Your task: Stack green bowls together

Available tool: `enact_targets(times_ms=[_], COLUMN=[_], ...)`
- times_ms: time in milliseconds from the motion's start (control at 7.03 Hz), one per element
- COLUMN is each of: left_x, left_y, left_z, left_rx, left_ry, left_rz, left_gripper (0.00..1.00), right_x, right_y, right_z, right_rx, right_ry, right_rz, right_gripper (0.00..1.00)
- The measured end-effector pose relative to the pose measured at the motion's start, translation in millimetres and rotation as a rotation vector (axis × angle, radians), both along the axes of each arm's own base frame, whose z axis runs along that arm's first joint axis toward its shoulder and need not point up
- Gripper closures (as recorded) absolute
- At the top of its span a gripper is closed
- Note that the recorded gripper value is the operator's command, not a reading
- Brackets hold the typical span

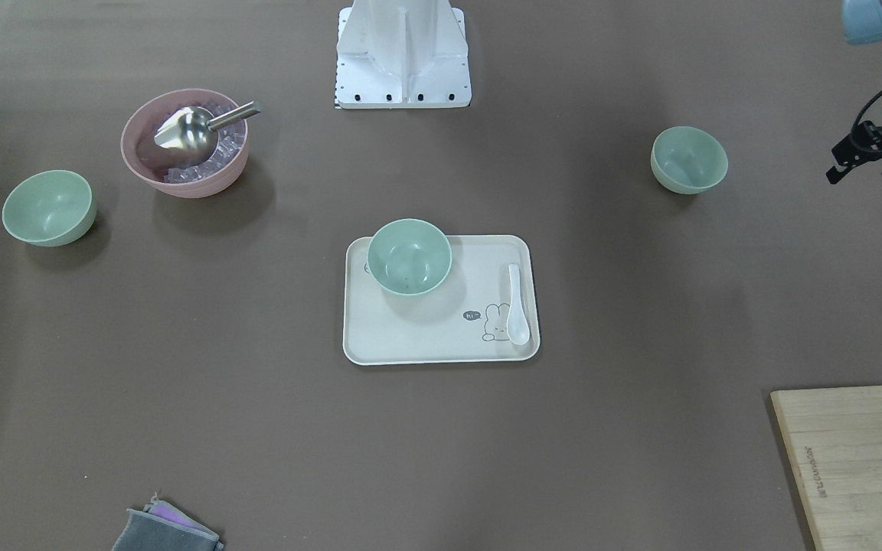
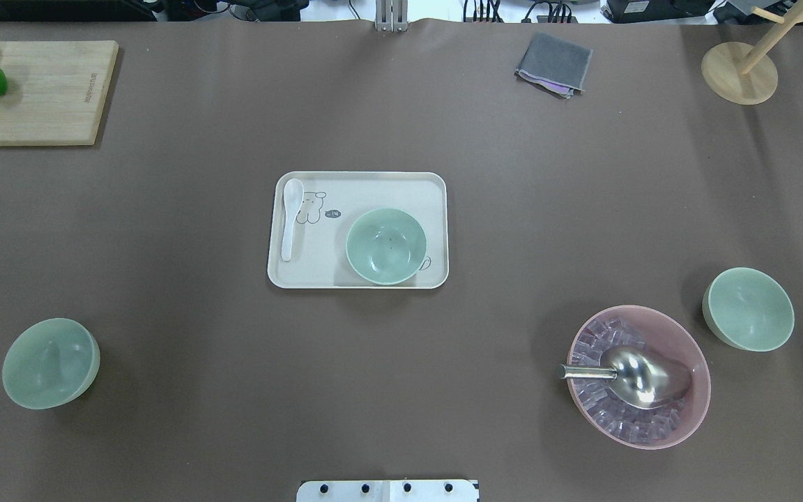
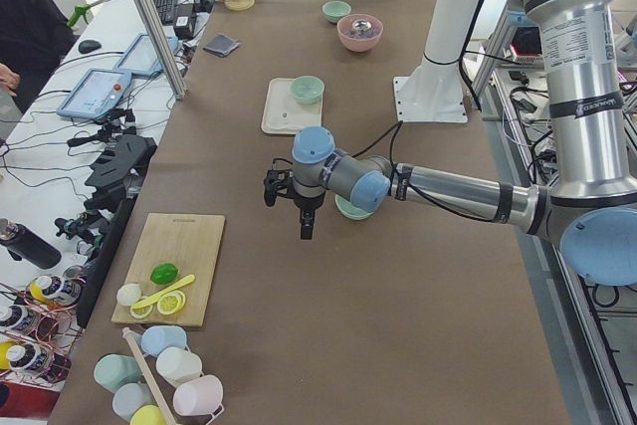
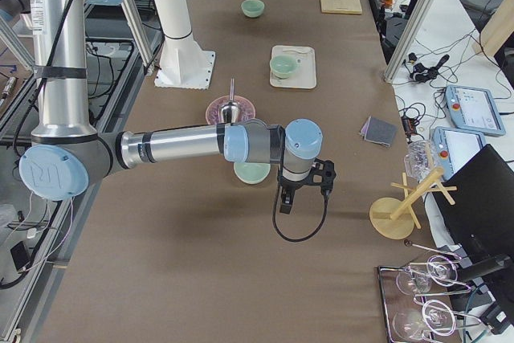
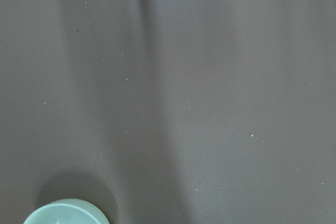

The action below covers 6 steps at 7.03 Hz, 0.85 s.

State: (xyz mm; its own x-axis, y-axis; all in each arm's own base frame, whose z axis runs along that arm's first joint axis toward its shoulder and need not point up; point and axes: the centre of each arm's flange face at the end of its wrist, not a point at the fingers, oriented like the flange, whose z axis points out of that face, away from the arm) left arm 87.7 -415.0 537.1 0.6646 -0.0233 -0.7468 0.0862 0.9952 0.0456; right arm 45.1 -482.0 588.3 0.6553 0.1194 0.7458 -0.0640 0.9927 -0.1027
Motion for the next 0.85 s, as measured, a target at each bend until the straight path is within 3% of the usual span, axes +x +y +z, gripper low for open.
enact_targets(times_ms=[427,853], left_x=[73,119], left_y=[41,82], left_z=[-7,10], left_rx=[-0.02,-0.02], left_ry=[0.06,0.033], left_rz=[0.015,0.03], left_gripper=[0.07,0.12], right_x=[-20,-35], right_y=[-4,-8], right_z=[-9,-13], right_rx=[0.019,0.015], right_ry=[0.002,0.002], right_rz=[-0.041,-0.06], right_gripper=[0.0,0.0])
